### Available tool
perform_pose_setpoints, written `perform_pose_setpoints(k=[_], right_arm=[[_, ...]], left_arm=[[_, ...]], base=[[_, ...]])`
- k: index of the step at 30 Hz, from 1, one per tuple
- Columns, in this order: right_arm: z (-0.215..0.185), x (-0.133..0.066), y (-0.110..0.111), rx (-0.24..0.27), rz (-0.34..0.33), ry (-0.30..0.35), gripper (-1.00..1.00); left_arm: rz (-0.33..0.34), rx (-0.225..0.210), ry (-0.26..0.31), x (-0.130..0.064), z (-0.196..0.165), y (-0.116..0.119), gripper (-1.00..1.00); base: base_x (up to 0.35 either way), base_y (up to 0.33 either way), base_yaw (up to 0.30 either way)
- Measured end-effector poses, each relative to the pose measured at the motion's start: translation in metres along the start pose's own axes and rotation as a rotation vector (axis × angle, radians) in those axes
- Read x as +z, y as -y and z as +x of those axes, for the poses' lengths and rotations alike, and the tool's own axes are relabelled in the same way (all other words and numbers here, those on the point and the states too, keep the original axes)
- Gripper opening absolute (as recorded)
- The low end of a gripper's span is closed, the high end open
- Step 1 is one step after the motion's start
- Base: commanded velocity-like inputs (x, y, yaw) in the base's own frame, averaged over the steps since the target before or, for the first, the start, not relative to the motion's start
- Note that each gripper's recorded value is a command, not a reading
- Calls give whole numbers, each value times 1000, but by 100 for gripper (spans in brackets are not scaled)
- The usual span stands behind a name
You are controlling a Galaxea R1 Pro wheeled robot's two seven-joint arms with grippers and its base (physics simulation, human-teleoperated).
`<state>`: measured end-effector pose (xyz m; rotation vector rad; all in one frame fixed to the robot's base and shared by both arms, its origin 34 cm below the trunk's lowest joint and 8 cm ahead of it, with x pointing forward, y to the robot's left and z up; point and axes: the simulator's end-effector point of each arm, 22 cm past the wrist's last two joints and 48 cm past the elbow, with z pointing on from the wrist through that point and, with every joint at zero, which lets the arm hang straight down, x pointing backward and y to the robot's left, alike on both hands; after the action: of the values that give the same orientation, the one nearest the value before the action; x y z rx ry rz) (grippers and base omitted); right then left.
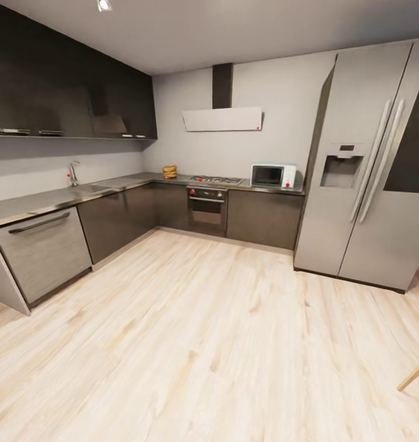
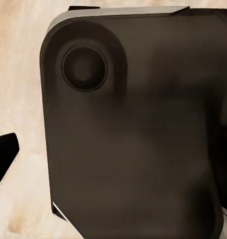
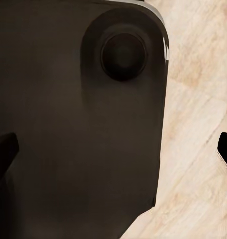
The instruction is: In the kitchen, take the popcorn bag from the countertop, put it into the microwave, and heat it until the popcorn is cooked so the cooked popcorn ends up inside the bag.
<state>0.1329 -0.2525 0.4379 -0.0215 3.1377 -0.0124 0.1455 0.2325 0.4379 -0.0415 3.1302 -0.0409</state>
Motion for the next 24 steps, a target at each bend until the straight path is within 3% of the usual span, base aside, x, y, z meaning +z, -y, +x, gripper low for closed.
perform_pose_setpoints(k=[24], right_arm=[[0,0,0,11,1,1,100]], left_arm=[[0,0,0,0,0,0,100]], base=[[298,0,0]])
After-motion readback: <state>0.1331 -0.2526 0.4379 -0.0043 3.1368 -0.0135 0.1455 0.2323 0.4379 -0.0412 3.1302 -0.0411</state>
